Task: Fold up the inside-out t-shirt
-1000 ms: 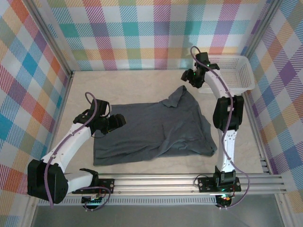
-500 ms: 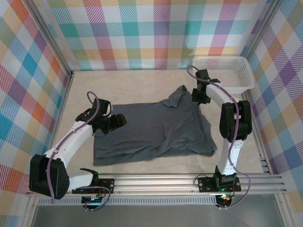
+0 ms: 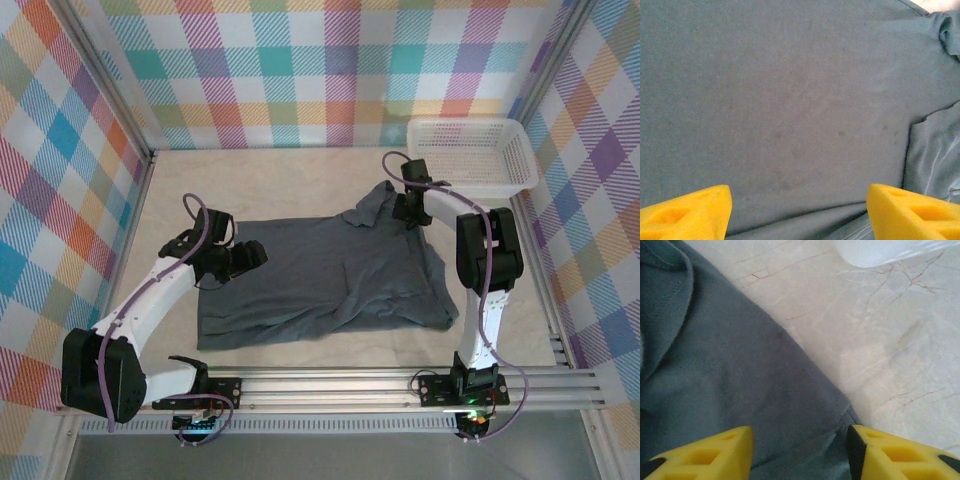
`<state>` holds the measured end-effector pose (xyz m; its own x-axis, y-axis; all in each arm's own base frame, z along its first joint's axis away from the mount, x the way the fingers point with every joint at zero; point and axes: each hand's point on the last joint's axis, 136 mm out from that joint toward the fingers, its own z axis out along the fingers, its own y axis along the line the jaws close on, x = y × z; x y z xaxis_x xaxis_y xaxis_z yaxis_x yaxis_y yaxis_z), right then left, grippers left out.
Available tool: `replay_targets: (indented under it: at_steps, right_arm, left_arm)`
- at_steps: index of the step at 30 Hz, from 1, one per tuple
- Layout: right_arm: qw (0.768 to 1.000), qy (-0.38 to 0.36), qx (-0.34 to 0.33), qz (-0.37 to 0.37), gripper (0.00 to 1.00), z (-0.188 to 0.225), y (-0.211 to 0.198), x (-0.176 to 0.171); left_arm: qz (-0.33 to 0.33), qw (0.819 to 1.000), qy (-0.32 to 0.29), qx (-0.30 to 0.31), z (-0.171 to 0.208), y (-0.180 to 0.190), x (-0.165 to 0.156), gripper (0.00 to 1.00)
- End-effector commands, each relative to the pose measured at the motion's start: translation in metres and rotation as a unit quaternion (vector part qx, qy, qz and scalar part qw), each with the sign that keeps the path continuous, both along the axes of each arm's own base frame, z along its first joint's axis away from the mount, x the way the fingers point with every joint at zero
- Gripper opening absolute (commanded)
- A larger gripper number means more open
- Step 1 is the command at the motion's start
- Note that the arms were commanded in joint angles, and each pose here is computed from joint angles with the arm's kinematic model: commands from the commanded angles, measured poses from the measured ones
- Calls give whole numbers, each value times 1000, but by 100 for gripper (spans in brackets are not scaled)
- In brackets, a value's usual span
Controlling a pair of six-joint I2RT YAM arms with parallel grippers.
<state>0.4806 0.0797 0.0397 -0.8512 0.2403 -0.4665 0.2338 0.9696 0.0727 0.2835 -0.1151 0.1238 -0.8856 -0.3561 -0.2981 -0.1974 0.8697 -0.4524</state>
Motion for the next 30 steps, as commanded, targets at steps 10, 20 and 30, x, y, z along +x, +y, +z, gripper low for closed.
replay_targets:
  at_steps: [10,20,30]
  right_arm:
    - [1000,26,5,-7,42,-24,3,2]
    - [1000,-12,-10,13,38,7,1,5]
    - [993,-46,68,88,45,61,65,-21]
  left_arm:
    - [-10,1000,-16,11,7,0,-2,71]
    - [-11,1000,-15,11,8,0,-2,71]
    - [-11,1000,-25,7,13,-2,4,71]
